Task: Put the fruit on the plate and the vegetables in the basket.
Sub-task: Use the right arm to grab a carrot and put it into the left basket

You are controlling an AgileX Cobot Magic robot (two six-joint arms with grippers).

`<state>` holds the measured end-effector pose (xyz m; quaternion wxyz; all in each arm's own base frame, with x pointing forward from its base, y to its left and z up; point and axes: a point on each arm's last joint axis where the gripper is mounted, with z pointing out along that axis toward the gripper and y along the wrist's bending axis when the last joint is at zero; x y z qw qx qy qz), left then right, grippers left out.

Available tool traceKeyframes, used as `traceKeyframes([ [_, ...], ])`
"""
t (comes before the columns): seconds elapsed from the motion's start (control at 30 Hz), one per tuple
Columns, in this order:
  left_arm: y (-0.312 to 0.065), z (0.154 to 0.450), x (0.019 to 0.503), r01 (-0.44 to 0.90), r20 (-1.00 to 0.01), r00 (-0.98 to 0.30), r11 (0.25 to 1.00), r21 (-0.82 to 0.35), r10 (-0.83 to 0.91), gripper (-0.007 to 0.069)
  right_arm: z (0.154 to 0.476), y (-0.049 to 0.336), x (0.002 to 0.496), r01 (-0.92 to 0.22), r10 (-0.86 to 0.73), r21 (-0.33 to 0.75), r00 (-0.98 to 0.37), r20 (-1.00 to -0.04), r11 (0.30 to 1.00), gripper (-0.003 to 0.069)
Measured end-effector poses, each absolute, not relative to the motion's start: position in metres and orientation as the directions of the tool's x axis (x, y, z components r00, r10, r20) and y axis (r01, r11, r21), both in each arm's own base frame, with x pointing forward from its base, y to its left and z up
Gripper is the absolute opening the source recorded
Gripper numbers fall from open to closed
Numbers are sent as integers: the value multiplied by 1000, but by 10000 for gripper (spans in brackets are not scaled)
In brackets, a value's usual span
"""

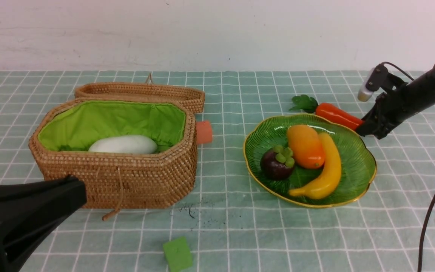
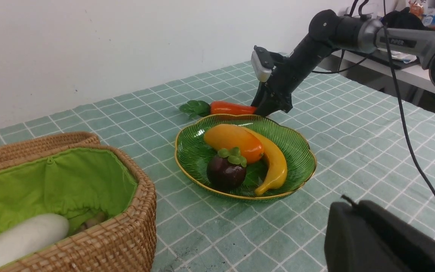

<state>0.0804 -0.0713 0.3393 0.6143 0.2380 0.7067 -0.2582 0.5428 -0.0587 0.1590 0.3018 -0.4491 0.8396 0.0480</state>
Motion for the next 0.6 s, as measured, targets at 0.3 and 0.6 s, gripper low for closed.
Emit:
traceKeyframes([
  [0.3,-68,340,83,626,-993,-72,779,28,93,-1,275,-47,507,-695,-601,-102,-528,-600,712,232],
  [0.6,-39,345,94,353,-977,-212,934,-62,16,-1,366,108,443,-842,-538,18,-361,-762,539,232],
])
